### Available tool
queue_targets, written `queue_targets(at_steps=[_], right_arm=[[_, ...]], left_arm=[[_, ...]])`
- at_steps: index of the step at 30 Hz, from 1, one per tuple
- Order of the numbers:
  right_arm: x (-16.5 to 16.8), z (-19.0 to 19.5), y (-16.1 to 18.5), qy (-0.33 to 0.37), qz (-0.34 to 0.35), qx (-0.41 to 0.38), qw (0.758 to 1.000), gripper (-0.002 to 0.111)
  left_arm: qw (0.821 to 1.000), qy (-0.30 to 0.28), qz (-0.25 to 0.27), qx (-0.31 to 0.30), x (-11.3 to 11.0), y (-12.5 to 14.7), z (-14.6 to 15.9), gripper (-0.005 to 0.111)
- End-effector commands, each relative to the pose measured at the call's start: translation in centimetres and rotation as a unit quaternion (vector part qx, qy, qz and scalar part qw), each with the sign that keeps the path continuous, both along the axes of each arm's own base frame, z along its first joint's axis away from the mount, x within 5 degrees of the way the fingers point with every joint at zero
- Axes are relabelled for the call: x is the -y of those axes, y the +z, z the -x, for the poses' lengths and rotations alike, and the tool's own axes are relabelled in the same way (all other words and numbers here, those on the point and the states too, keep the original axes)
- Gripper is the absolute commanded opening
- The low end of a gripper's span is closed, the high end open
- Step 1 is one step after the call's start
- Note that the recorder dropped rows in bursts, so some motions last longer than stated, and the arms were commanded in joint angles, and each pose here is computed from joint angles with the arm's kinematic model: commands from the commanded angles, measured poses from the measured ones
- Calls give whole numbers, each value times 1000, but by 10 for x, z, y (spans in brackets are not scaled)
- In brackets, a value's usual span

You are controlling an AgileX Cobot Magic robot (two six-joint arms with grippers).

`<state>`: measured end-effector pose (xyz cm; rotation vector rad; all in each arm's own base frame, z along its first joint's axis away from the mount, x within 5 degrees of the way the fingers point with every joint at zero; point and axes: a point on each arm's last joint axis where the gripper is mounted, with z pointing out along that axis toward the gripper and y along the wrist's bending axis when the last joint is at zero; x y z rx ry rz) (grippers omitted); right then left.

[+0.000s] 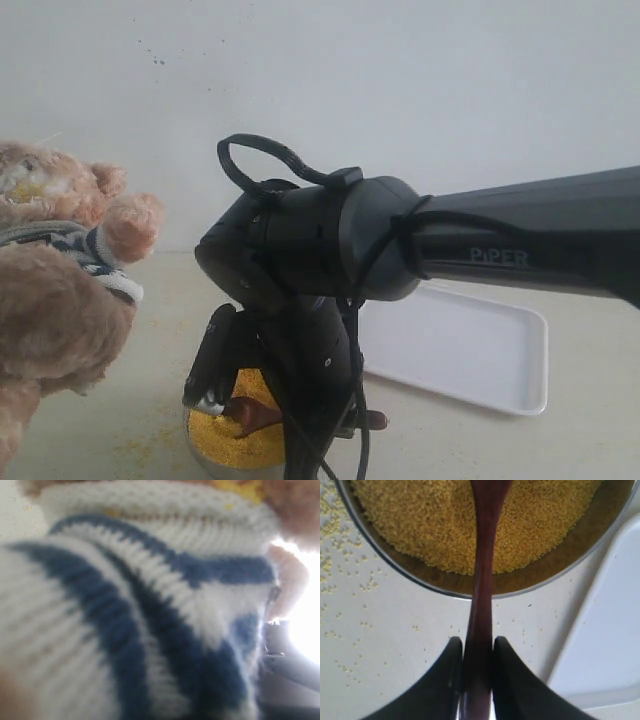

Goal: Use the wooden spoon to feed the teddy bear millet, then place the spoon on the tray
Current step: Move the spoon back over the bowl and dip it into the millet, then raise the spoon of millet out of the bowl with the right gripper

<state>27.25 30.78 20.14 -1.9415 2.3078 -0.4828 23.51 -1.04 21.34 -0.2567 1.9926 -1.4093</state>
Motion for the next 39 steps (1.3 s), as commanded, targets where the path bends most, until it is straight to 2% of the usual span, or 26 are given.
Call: queue_targets(at_steps=[1,5,7,11,30,39], right_arm=[[13,-8,21,-23,-28,4,999,0],[25,-14,34,-44,-50,4,998,0],[25,-11,38,-56,-77,-19,995,0],[19,-2,39,-31,-113,-72,990,0],[24,-8,40,-44,-90,-36,994,0],[25,-7,44,-61,-103,-38,992,0]], left_arm=[[1000,-4,10,17,0,6,0,4],[1000,-4,10,17,0,6,0,4],[1000,-4,10,17,0,6,0,4],[1000,-5,7,21,0,6,0,4],[999,-7,-2,31,0,6,0,4],[999,-9,-6,37,0,6,0,4]])
